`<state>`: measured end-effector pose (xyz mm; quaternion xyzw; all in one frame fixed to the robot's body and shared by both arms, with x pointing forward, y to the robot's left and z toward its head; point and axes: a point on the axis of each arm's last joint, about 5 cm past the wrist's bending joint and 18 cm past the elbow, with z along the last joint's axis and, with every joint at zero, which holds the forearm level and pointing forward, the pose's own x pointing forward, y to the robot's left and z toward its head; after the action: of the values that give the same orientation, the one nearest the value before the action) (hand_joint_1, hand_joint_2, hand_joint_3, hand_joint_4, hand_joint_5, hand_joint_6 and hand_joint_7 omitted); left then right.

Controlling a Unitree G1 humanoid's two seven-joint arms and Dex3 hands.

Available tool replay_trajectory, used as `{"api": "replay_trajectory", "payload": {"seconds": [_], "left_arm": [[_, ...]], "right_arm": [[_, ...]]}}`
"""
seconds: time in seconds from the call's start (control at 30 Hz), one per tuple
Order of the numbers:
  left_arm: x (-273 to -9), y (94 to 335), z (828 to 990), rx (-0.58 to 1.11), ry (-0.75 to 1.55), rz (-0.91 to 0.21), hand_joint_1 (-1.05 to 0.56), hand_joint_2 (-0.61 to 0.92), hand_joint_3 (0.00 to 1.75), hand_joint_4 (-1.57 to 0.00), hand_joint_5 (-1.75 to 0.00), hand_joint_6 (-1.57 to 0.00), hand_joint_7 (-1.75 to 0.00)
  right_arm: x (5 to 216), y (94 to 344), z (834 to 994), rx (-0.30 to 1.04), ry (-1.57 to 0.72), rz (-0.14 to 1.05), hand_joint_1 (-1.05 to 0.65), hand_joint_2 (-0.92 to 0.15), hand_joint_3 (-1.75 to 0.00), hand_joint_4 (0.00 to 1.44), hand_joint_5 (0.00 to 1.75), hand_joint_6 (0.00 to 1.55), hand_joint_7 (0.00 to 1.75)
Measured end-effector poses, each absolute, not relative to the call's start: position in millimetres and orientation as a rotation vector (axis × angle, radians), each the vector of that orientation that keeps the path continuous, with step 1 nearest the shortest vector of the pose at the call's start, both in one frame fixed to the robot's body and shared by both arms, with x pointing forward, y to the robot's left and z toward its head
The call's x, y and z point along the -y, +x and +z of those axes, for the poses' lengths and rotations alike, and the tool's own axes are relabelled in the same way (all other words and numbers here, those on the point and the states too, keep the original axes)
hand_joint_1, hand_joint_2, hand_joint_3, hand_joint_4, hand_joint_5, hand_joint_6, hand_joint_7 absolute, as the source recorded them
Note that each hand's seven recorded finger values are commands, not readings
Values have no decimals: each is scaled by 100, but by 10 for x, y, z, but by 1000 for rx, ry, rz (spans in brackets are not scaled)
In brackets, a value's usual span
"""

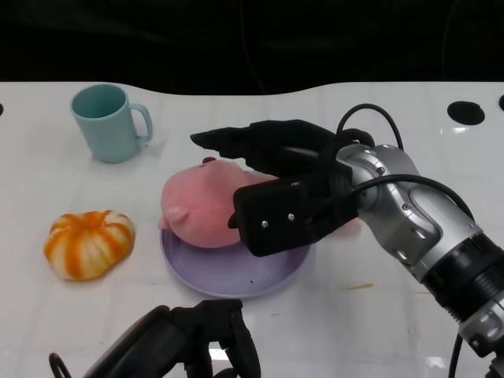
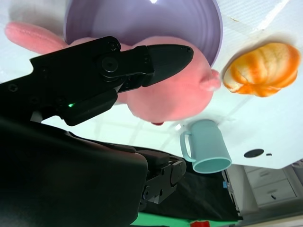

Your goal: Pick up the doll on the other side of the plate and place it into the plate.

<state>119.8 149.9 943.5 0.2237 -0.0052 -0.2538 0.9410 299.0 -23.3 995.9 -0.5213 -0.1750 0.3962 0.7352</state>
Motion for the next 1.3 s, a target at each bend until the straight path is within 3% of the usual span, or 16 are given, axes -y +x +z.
{"api": "replay_trajectory", "payload": {"seconds": [0.57,0.8,0.9,1.03,1.2,1.3], "left_arm": [[-1510,1227,9434,13,461,-514,-14,49,123,-69,-175,-62,-150],[-1517,1237,9438,17,463,-514,-14,49,123,-68,-175,-63,-149],[-1520,1241,9440,18,464,-513,-13,50,123,-68,-175,-63,-149],[-1529,1243,9440,19,461,-512,-13,50,122,-68,-175,-63,-149],[-1536,1243,9439,18,462,-509,-14,50,121,-69,-175,-64,-148],[-1536,1241,9434,24,463,-511,-14,50,121,-70,-175,-64,-148]], "right_arm": [[615,2831,10084,481,-1032,856,-89,-92,-28,7,13,7,3],[995,2699,10044,457,-947,855,-73,-92,-18,16,26,20,9],[1155,2653,9986,451,-905,836,-58,-92,-13,30,38,35,16],[1317,2571,9874,447,-845,786,-41,-91,-3,44,85,62,21],[1456,2487,9770,444,-787,734,-26,-92,-3,56,108,82,32],[1553,2436,9714,434,-724,707,-8,-92,-7,65,129,96,45]]}}
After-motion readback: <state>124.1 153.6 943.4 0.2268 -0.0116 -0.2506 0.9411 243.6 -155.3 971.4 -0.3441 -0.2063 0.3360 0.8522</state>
